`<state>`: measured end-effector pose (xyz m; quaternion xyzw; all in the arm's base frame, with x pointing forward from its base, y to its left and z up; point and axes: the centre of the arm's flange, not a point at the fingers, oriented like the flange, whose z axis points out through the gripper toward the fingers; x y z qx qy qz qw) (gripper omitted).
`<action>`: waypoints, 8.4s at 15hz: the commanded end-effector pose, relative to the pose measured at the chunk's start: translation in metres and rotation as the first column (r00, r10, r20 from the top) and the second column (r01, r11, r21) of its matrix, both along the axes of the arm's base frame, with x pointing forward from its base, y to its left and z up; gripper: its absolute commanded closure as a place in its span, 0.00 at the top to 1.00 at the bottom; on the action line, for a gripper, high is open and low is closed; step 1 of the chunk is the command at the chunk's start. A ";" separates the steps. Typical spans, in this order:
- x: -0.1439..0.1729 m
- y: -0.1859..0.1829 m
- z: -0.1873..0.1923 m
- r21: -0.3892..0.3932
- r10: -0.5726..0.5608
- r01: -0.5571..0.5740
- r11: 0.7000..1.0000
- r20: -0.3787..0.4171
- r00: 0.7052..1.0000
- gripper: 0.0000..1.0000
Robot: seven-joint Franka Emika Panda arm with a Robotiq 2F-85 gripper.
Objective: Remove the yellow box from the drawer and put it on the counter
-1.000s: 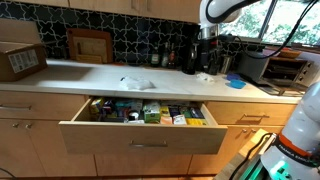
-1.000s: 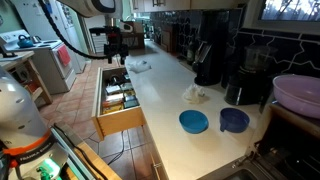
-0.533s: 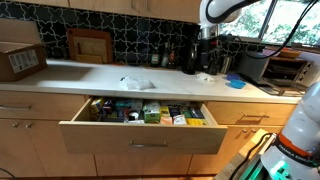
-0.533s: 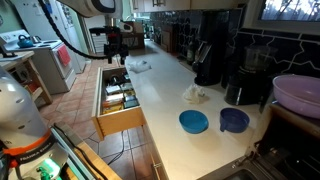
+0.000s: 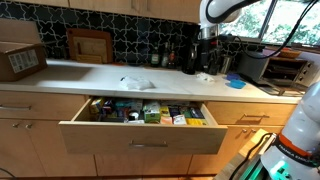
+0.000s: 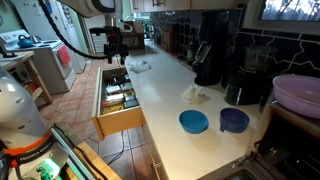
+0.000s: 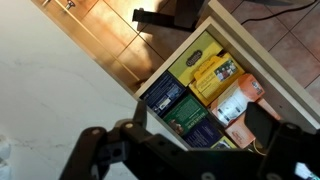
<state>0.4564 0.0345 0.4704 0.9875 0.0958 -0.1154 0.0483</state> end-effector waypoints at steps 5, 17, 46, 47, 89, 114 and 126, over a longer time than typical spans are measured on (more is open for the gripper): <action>-0.002 0.007 -0.026 0.052 -0.013 0.011 0.999 0.027 1.000 1.00; -0.063 0.009 -0.162 0.196 -0.052 0.057 0.979 -0.029 0.998 1.00; -0.046 0.019 -0.286 0.329 0.005 -0.052 0.943 0.141 0.990 0.89; -0.045 0.018 -0.288 0.328 0.010 -0.057 0.943 0.144 0.990 0.75; -0.039 0.014 -0.220 0.381 0.035 -0.075 0.921 0.112 0.993 0.00; -0.026 0.050 -0.058 0.096 0.080 -0.085 0.992 0.052 0.995 0.00; 0.024 0.145 0.016 -0.427 0.407 -0.364 0.828 0.011 0.913 0.00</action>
